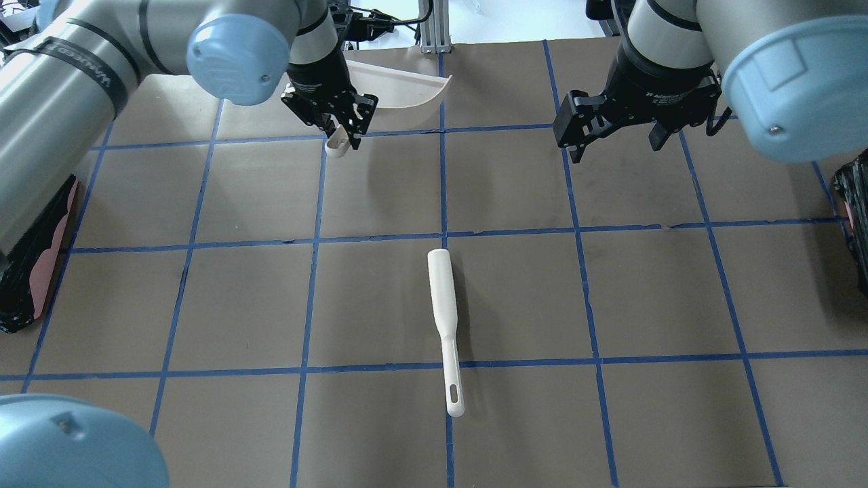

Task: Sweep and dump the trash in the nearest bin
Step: 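Carry the dustpan back and set it beside the brush with the left gripper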

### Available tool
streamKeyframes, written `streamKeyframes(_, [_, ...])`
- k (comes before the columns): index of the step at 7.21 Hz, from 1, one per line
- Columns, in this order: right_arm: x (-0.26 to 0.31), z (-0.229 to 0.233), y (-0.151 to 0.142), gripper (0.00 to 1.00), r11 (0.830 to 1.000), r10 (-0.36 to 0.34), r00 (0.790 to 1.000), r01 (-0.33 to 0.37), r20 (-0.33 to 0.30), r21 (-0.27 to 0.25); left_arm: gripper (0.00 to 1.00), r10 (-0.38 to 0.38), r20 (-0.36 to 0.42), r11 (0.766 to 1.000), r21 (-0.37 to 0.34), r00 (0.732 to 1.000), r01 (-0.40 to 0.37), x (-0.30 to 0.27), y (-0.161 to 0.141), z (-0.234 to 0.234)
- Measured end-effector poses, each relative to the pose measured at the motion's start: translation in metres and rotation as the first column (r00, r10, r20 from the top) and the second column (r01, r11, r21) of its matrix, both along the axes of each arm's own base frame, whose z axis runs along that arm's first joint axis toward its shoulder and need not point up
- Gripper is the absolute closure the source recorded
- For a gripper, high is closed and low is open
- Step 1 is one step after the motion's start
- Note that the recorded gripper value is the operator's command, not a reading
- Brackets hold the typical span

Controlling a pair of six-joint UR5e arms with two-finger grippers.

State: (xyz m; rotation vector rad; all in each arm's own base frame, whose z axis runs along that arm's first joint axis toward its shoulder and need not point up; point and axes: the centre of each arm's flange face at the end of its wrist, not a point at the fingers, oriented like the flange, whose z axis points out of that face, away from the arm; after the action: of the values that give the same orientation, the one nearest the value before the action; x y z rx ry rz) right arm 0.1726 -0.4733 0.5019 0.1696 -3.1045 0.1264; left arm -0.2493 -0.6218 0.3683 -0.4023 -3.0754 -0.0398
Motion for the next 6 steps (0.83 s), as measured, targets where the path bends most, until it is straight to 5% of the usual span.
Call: streamKeyframes(6, [0.000,-0.003,0.000,0.00,1.000,0.003,1.000,-0.003,-0.004,0.006,1.00,0.075,-0.014,0.997,0.029,0.997,-0.074,-0.084,0.048,-0.089])
